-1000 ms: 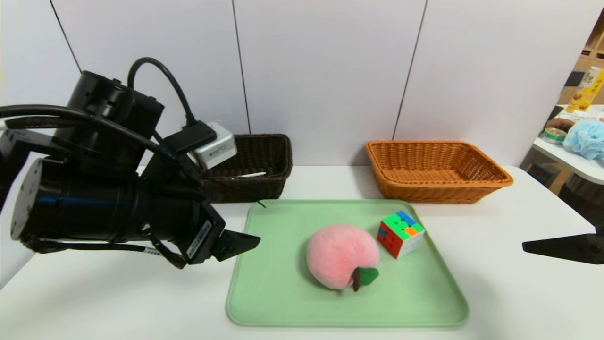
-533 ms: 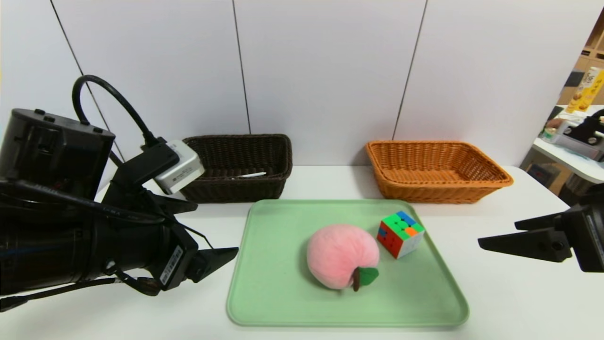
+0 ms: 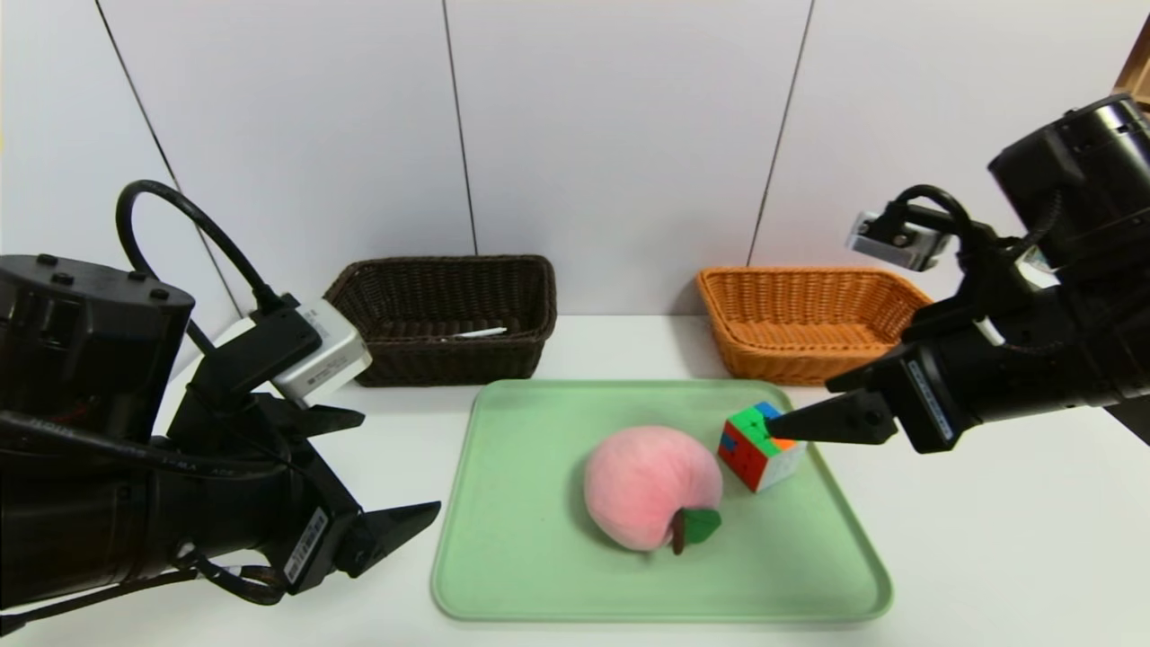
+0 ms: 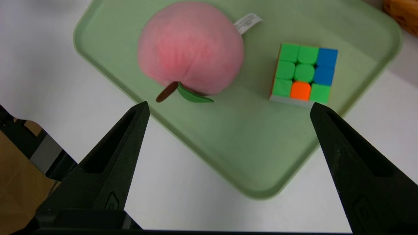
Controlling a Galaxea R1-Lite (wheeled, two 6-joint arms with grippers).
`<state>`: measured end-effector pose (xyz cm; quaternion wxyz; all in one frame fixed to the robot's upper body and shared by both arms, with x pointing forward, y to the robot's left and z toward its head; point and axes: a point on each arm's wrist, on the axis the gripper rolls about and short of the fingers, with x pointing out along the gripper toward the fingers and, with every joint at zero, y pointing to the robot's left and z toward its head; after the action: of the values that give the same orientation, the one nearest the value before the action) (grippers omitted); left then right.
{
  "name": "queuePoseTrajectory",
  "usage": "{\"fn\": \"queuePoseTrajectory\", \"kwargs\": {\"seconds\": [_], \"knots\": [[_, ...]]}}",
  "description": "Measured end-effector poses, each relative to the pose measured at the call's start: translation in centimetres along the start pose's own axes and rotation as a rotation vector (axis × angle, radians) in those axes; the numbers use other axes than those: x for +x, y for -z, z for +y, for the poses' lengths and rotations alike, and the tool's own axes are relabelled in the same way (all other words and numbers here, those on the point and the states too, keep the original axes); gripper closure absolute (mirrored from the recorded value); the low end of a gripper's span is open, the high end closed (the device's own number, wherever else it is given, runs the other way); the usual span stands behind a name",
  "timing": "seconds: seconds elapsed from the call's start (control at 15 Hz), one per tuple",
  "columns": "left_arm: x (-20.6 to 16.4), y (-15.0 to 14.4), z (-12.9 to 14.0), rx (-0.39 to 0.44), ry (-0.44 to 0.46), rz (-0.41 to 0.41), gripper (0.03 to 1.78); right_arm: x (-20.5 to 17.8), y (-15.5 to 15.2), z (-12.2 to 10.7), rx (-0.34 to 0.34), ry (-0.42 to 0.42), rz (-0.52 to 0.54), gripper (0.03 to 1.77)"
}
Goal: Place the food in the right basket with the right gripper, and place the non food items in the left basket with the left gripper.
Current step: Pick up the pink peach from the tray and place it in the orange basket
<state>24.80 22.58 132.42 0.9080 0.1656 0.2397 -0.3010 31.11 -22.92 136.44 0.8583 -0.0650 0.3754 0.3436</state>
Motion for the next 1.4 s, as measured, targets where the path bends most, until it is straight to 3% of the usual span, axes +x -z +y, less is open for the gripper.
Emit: {"fn": "queuePoseTrajectory", "kwargs": {"seconds": [0.27,0.67,1.4], "knots": [[0.0,0.1,0.2,-0.012,-0.013,0.006,0.12,4.0,-2.1,0.7,-0.06,-0.05,0.013,0.1],[0.1,0.3,0.7,-0.052,-0.037,0.013,0.12,9.9,-3.6,1.7,-0.082,-0.103,0.095,0.1],[1.1,0.4,0.9,-0.059,-0.039,0.048,0.12,15.7,-1.4,2.8,-0.113,-0.067,0.263,0.1]]}}
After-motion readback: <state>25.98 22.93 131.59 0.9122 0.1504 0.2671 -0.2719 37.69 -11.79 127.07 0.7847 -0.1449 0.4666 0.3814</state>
